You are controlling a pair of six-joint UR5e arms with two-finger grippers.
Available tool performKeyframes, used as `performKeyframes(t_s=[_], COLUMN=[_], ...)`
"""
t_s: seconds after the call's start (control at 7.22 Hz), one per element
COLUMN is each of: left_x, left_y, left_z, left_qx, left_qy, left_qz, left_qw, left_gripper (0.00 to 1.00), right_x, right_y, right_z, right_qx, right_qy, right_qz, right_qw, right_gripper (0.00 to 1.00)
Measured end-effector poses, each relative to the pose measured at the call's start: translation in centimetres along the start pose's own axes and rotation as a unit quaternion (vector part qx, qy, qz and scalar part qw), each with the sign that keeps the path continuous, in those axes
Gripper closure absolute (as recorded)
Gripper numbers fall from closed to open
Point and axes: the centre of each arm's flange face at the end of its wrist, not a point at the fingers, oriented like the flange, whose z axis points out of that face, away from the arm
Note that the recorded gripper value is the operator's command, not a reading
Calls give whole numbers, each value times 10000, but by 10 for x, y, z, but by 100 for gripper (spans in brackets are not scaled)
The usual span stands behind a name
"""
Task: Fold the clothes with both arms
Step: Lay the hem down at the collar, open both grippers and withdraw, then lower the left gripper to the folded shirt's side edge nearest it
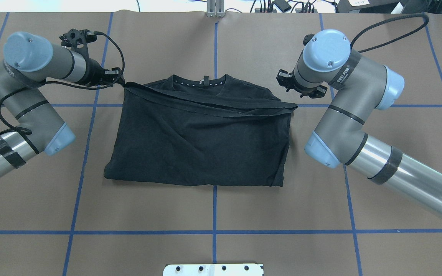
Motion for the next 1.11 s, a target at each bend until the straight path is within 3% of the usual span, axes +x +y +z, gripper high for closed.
performKeyframes(t_s=[0.28, 0.69, 1.11], left_x=[1, -16, -26], left_y=[7, 58, 160], left_z=[-19, -73, -79], left_qx=[-157, -418, -938], left_qy=[214, 567, 959], left_qz=[208, 336, 187], left_qw=[9994, 9969, 9908], left_gripper=[0, 0, 0], right_x=[4, 26, 68], right_y=[-15, -12, 3], right_z=[-12, -29, -51], right_qx=[-339, -625, -689], right_qy=[-124, -314, -479], right_qz=[-156, -629, -1085], right_qw=[9992, 9956, 9905], right_gripper=[0, 0, 0])
